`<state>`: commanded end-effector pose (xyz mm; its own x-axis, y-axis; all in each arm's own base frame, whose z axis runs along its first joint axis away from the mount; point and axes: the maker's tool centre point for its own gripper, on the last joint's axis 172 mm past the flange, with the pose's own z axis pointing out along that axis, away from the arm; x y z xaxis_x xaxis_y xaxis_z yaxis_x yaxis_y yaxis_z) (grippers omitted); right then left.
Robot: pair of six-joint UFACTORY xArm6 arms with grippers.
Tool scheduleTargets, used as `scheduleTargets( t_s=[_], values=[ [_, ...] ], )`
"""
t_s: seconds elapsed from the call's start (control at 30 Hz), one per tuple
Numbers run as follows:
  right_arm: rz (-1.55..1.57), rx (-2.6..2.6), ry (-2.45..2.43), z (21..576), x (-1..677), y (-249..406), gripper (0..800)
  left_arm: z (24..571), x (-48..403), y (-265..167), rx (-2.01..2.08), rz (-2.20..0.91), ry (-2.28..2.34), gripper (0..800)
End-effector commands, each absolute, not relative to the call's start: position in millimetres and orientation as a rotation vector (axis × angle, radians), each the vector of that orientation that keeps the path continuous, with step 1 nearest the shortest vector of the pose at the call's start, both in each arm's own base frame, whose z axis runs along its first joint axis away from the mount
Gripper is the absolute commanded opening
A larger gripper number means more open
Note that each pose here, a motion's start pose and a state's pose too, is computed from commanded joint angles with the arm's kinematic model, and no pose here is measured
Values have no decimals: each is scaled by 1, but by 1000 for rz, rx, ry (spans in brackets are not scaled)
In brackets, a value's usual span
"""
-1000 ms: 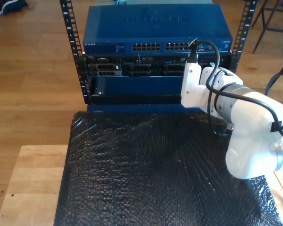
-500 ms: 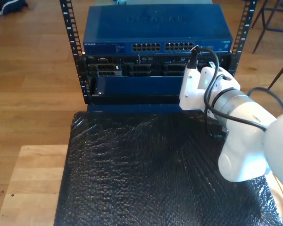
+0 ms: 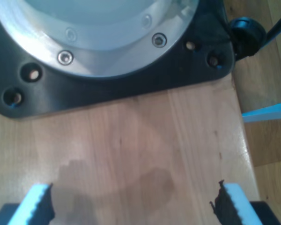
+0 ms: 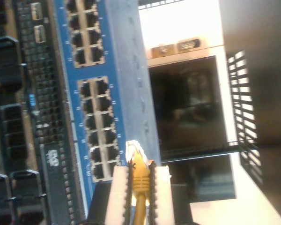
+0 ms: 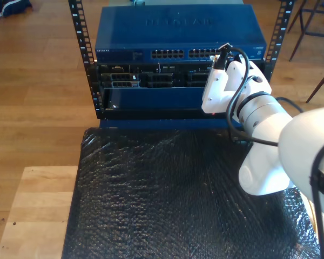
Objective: Grab the cable and plug it in
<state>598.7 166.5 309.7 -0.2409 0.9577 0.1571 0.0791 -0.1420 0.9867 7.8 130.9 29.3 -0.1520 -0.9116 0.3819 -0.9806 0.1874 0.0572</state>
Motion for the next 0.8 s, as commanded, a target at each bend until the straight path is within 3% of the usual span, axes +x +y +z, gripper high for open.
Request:
scheduleTargets(
  t_s=[0.37, 0.8],
  values=[
    [1378, 1265, 1237, 289, 610, 128, 0, 29, 8, 131, 1789, 292, -2139, 800],
    [1372, 1250, 1196, 284, 605, 135, 0, 29, 8, 131, 1789, 292, -2139, 800]
  ],
)
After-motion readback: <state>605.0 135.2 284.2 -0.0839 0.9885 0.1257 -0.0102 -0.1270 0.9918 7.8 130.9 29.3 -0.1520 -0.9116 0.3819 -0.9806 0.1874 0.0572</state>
